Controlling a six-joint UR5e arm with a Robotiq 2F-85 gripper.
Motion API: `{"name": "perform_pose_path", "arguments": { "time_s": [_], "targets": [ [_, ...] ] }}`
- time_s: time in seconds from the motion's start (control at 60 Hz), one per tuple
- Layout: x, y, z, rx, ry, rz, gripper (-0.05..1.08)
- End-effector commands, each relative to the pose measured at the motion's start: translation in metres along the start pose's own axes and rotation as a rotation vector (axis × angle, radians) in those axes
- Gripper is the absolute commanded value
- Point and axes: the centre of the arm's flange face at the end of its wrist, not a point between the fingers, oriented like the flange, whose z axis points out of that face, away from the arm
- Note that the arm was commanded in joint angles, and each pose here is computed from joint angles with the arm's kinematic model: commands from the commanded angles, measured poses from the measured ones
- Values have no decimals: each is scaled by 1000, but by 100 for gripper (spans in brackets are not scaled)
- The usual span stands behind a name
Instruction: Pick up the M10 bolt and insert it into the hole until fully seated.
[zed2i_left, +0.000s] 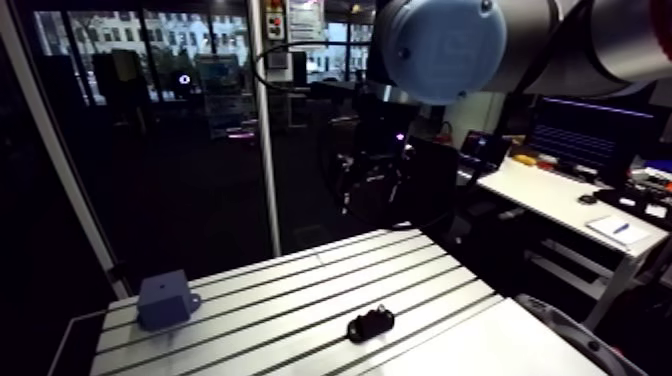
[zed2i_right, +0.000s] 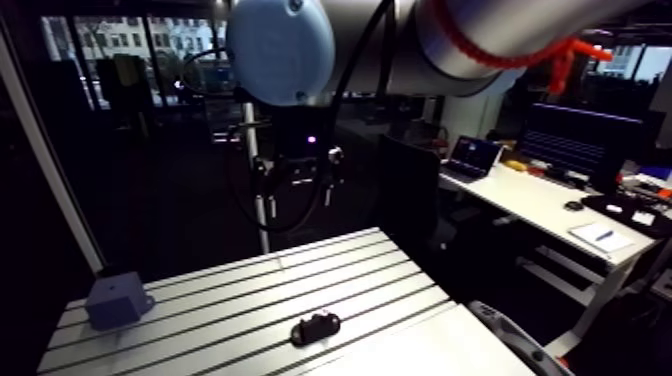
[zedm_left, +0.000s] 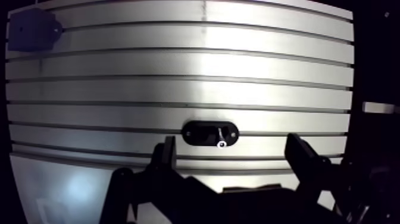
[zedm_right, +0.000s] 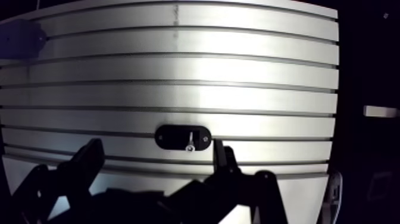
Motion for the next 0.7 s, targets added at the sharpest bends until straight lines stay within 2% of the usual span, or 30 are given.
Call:
{"name": "perform_pose_path", "arguments": {
  "time_s": [0.017,0.15,0.2,0.317,0.583,0.7],
  "targets": [
    [-20,26,23,47,27,24,1],
    [-27,22,37,69,26,9,1],
    [-29,22,40,72,25,10,1],
    [-37,20,61,87,5,4,1],
    [-46,19,78,88,-10,2,1],
    [-50,19,89,94,-34,9,1]
  ]
}}
